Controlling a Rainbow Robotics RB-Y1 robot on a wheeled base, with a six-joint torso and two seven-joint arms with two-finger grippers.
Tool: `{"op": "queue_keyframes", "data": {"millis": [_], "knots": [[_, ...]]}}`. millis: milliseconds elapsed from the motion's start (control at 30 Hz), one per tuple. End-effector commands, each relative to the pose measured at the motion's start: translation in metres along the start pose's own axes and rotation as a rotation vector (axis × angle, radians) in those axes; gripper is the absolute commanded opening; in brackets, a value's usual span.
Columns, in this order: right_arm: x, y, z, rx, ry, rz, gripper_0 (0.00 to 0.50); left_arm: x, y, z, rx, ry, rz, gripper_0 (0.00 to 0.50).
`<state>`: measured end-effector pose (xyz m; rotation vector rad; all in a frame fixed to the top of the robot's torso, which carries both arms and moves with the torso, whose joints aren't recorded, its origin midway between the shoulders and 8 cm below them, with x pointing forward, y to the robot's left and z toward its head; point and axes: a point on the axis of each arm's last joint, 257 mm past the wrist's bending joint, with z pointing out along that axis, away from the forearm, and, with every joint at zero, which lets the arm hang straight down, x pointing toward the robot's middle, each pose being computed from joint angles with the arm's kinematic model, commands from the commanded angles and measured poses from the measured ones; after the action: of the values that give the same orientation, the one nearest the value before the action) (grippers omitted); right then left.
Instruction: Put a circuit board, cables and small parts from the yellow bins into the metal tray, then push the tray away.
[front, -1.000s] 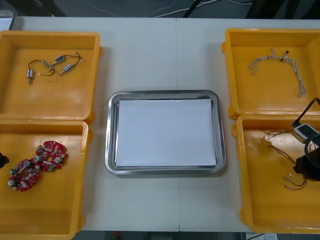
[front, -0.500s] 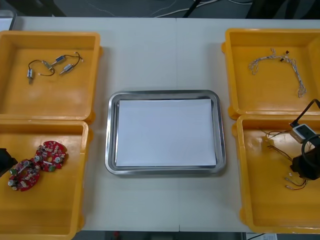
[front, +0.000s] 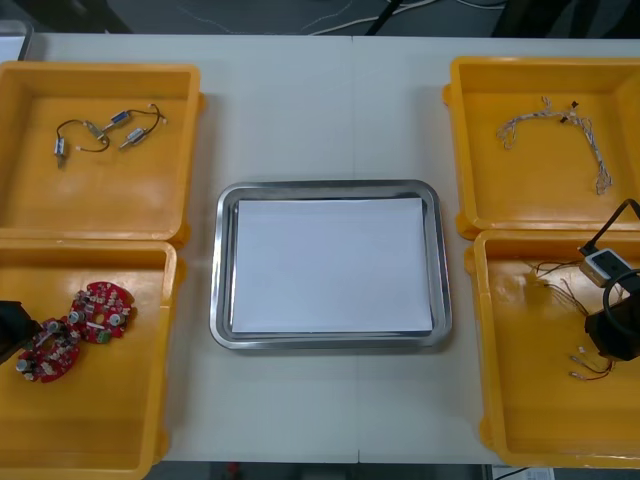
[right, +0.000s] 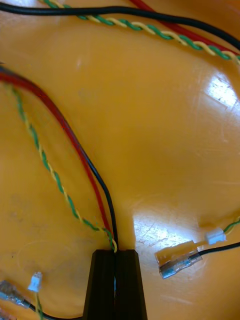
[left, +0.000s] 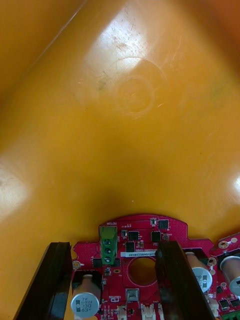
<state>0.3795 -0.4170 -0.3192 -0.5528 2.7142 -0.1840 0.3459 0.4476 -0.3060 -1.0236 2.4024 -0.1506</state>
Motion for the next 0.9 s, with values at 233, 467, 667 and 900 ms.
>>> {"op": "queue_keyframes", "data": {"millis": [233,467,667,900], "knots": [[0.001,0.014,0.003,-0.029,0.009,-0.043,0.0,0.005,-0.002,0.005,-0.005,0.012,-0.046,0.488],[-0.006,0.012,-0.014,-0.03,-0.002,-0.038,0.0,0.006,-0.001,0.006,-0.007,0.018,-0.045,0.475],[-0.008,0.009,-0.042,-0.036,0.012,-0.037,0.0,0.005,-0.002,0.007,-0.004,0.016,-0.041,0.465],[-0.018,0.006,-0.072,-0.04,0.007,-0.034,0.0,0.005,-0.003,0.01,0.0,0.019,-0.04,0.463]]}}
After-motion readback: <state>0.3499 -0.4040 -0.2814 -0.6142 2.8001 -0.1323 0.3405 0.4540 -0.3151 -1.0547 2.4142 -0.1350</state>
